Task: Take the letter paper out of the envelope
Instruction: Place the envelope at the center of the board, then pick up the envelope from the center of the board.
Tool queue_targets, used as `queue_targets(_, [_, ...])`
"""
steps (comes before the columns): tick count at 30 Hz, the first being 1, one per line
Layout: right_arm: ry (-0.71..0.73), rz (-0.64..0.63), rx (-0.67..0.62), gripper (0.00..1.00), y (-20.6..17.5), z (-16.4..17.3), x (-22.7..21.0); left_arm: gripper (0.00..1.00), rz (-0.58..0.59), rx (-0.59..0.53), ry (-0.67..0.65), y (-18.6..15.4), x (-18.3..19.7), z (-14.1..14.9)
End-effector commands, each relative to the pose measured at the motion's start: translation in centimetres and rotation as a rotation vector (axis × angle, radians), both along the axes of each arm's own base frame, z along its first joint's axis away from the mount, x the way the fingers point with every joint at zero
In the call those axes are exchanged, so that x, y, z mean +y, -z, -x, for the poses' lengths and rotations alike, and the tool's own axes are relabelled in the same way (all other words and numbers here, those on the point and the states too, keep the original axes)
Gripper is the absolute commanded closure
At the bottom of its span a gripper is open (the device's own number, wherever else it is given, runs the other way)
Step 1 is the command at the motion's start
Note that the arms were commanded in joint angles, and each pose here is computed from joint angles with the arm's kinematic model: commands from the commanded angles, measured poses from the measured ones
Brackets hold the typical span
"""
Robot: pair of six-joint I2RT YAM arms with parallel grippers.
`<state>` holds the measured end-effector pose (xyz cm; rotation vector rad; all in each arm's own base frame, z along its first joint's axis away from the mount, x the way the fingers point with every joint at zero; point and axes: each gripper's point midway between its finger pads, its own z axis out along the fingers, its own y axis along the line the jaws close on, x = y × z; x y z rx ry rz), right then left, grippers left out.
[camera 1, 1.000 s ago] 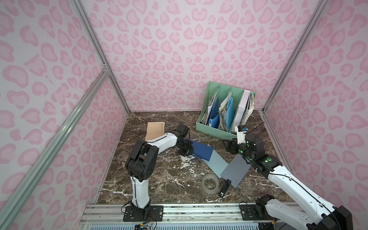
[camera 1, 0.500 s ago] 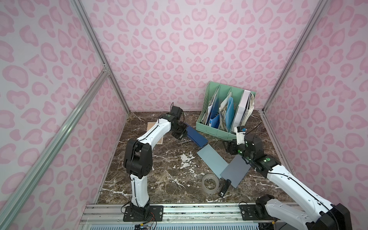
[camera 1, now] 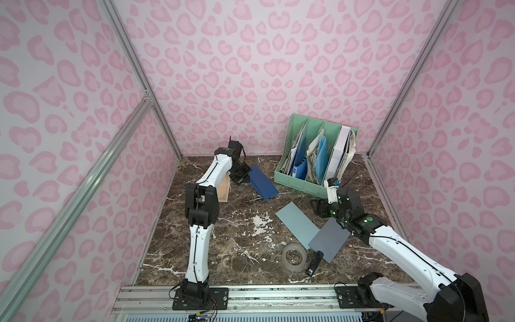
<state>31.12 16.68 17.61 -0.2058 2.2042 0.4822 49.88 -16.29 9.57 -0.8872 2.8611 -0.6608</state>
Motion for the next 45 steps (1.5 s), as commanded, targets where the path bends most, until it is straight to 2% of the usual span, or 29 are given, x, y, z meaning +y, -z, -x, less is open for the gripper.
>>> queue_targets(1, [0.027, 0.014, 0.019, 0.3, 0.4, -0.2, -0.5, 0.93, -0.04, 0.032, 0.06, 0.7, 0.6, 1.1])
queue_targets(3, [0.034, 0.004, 0.034, 0.3, 0.7, -0.2, -0.7, 0.82, -0.059, 0.035, 0.071, 0.9, 1.0, 1.2])
queue_targets(4, [0.034, -0.006, 0.044, 0.3, 0.8, -0.2, -0.8, 0.73, -0.079, 0.035, 0.077, 0.9, 1.3, 1.4])
queue_targets(5, [0.042, -0.017, 0.059, 0.3, 1.0, -0.3, -1.0, 0.58, -0.103, 0.037, 0.077, 0.7, 1.7, 1.6])
queue_targets(7, [0.052, -0.038, 0.088, 0.29, 1.3, -0.4, -1.5, 0.43, -0.127, 0.033, 0.083, 0.2, 2.1, 1.9])
queue_targets(8, [0.059, -0.047, 0.102, 0.29, 1.5, -0.4, -1.8, 0.38, -0.142, 0.028, 0.082, -0.3, 2.3, 2.1])
queue_targets(12, [0.083, -0.079, 0.129, 0.3, 1.9, -0.7, -3.1, 0.34, -0.167, -0.011, 0.056, -2.4, 3.1, 2.9])
queue_targets(13, [0.082, -0.089, 0.137, 0.3, 2.0, -0.8, -3.3, 0.3, -0.166, -0.028, 0.042, -3.3, 3.2, 3.3])
queue_targets(16, [0.088, -0.101, 0.162, 0.3, 2.4, -1.0, -4.0, 0.3, -0.15, -0.061, 0.008, -5.8, 3.3, 4.8])
queue_targets(20, [0.047, -0.098, 0.202, 0.32, 3.4, -1.0, -3.6, 0.42, 0.004, -0.106, 0.041, -7.8, -0.2, 8.3])
queue_targets(23, [-0.013, -0.123, 0.249, 0.35, 4.5, -0.7, -2.4, 0.62, 0.14, -0.066, 0.132, -6.7, -5.3, 12.4])
queue_targets(26, [-0.06, -0.139, 0.325, 0.4, 6.5, -0.6, -1.5, 0.69, 0.236, 0.003, 0.213, -3.7, -10.4, 16.6])
queue_targets(29, [-0.075, -0.136, 0.38, 0.44, 8.3, -0.9, -1.0, 0.7, 0.244, 0.028, 0.278, -1.6, -13.8, 19.0])
queue_targets(31, [-0.089, -0.133, 0.373, 0.44, 8.7, -1.3, -0.8, 0.71, 0.233, 0.056, 0.319, -0.4, -15.1, 19.7])
queue_targets(33, [-0.101, -0.133, 0.363, 0.44, 8.9, -1.8, -0.6, 0.73, 0.214, 0.102, 0.334, 1.1, -15.3, 20.4])
queue_targets(38, [-0.138, -0.119, 0.396, 0.44, 10.5, -1.7, 0.3, 0.75, 0.199, 0.14, 0.355, 3.8, -15.7, 21.6])
queue_targets(42, [-0.167, -0.118, 0.423, 0.43, 12.1, -0.7, 1.0, 0.75, 0.178, 0.153, 0.387, 5.2, -16.5, 22.1])
queue_targets(45, [-0.168, -0.111, 0.415, 0.42, 12.7, -0.6, 0.9, 0.75, 0.158, 0.121, 0.398, 5.5, -16.8, 21.7])
